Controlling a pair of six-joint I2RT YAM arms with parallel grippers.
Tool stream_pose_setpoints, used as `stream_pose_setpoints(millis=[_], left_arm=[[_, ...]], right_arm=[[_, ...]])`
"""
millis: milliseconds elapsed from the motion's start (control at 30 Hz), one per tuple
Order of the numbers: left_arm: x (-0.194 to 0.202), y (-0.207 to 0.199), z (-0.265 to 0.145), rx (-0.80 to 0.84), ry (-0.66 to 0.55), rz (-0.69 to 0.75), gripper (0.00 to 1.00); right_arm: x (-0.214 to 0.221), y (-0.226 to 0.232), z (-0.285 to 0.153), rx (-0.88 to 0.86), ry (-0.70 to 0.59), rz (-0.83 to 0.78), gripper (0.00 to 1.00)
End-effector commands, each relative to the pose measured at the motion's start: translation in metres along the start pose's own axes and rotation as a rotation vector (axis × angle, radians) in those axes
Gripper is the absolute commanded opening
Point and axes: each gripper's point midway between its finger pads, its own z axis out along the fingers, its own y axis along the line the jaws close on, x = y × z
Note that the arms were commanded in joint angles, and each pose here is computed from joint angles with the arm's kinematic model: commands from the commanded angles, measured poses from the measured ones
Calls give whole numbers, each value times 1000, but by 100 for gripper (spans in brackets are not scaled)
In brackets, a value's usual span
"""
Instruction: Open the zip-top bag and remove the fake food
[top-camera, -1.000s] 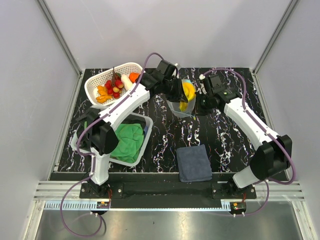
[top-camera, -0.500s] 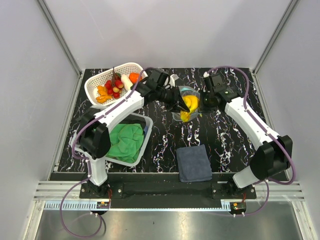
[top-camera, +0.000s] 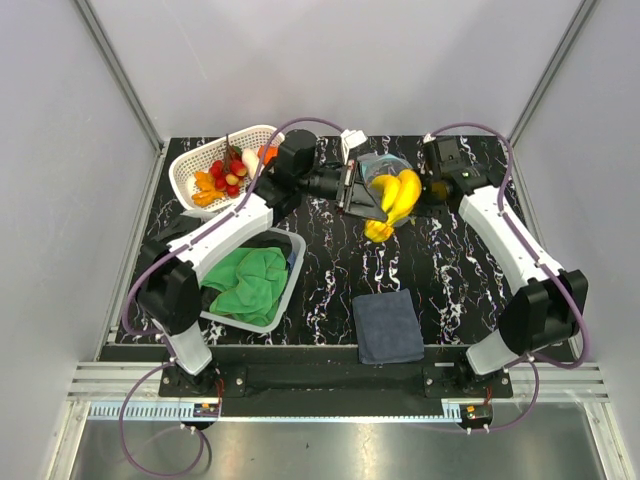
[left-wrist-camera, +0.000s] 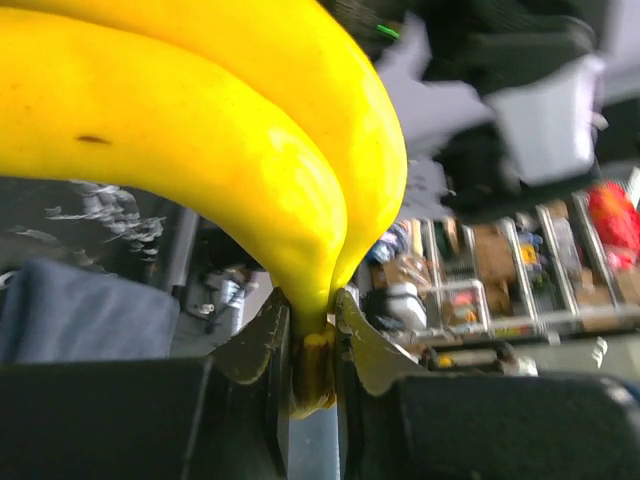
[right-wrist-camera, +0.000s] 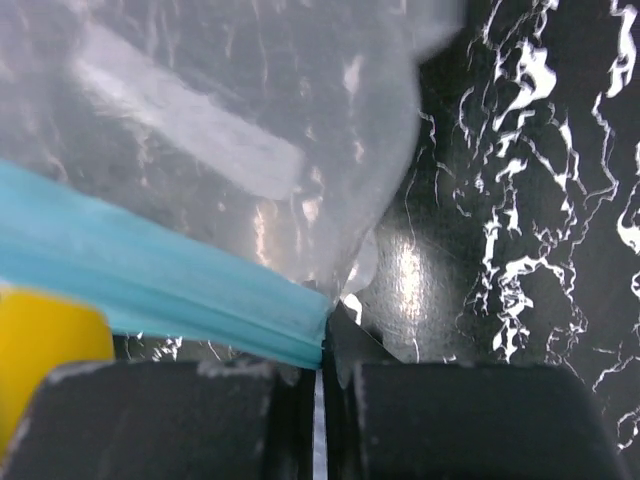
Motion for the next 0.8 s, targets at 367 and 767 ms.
stream_pose_setpoints(millis=[367,767], left_arm=[[-57,-81,-60,201,-184,387,0],[-154,162,-247,-759,-673,32,0]], right_arm=[[-31,-61,-10,307,-53,51,0],[-1,-59,-12,249,0,35,40]])
